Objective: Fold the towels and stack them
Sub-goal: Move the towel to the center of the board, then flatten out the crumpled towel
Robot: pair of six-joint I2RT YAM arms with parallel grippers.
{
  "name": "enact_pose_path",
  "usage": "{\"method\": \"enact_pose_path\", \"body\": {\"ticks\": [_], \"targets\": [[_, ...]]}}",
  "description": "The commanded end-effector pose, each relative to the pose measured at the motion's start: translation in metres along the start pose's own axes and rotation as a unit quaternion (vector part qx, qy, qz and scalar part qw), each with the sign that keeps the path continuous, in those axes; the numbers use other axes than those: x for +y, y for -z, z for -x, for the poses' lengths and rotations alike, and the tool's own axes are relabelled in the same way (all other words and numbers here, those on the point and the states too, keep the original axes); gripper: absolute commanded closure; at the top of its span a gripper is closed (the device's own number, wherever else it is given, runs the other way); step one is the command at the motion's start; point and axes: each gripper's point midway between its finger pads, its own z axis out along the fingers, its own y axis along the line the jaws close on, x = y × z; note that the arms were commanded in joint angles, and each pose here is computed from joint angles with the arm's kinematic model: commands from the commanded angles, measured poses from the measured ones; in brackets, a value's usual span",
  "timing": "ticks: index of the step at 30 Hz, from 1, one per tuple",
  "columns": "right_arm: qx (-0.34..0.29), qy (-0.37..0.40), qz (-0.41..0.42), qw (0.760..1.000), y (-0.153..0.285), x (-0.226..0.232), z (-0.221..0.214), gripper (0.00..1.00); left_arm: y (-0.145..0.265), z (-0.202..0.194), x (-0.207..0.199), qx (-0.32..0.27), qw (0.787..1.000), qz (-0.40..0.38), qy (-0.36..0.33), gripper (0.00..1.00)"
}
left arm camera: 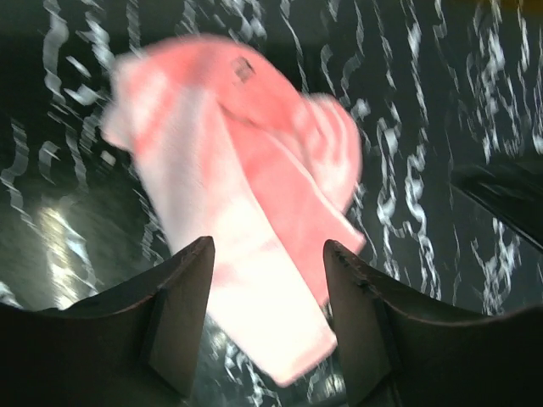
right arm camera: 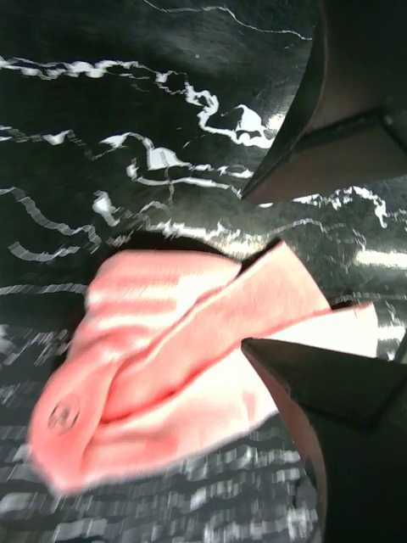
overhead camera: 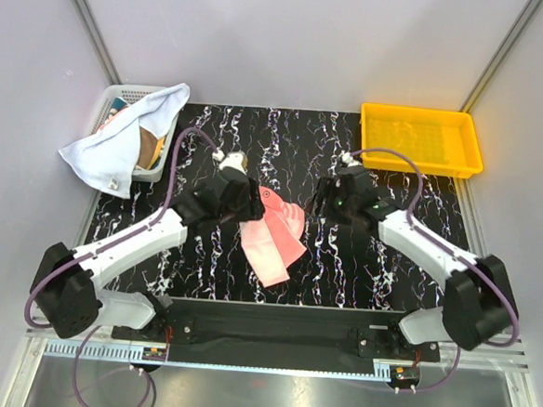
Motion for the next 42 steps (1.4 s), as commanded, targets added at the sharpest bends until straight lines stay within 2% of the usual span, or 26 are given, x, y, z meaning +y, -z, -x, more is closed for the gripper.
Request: {"method": "enact_pose_path", "body": {"ticks": [1, 5, 6, 7, 10, 15, 31, 34, 38, 42], "targets": [[0.002, 0.015, -0.033, 0.999, -0.021, -0.011, -0.018, 0.30, 0.001, -0.036, -0.010, 0.025, 1.000, 0.007, 0.001, 0.42], [0.029, 0.019, -0.029, 0.999, -0.037, -0.012, -0.042, 0.42, 0.003, -0.080, -0.048, 0.051, 0.997, -0.011, -0.058, 0.41], [0.032, 0.023, -0.026, 0.999, -0.039, -0.010, -0.045, 0.43, 0.001, -0.085, -0.047, 0.050, 0.996, 0.005, -0.076, 0.41], [0.038, 0.031, -0.023, 0.999, -0.040, -0.005, -0.052, 0.43, -0.002, -0.103, -0.054, 0.065, 0.992, 0.009, -0.105, 0.41], [0.054, 0.043, -0.029, 0.997, -0.045, -0.002, -0.069, 0.45, 0.000, -0.115, -0.070, 0.060, 0.988, 0.009, -0.141, 0.40], [0.062, 0.034, -0.036, 0.997, -0.050, -0.008, -0.080, 0.45, -0.009, -0.130, -0.069, 0.067, 0.980, 0.042, -0.185, 0.38], [0.090, 0.037, -0.019, 0.995, -0.059, 0.002, -0.097, 0.46, -0.016, -0.171, -0.078, 0.090, 0.965, 0.040, -0.244, 0.33], [0.095, 0.036, -0.020, 0.995, -0.060, 0.002, -0.103, 0.47, -0.019, -0.175, -0.073, 0.091, 0.963, 0.052, -0.247, 0.37], [0.104, 0.037, -0.023, 0.994, -0.063, 0.001, -0.112, 0.48, -0.020, -0.175, -0.069, 0.088, 0.963, 0.059, -0.249, 0.49], [0.107, 0.033, -0.029, 0.993, -0.064, -0.001, -0.116, 0.51, -0.020, -0.177, -0.064, 0.090, 0.963, 0.064, -0.248, 0.69]]}}
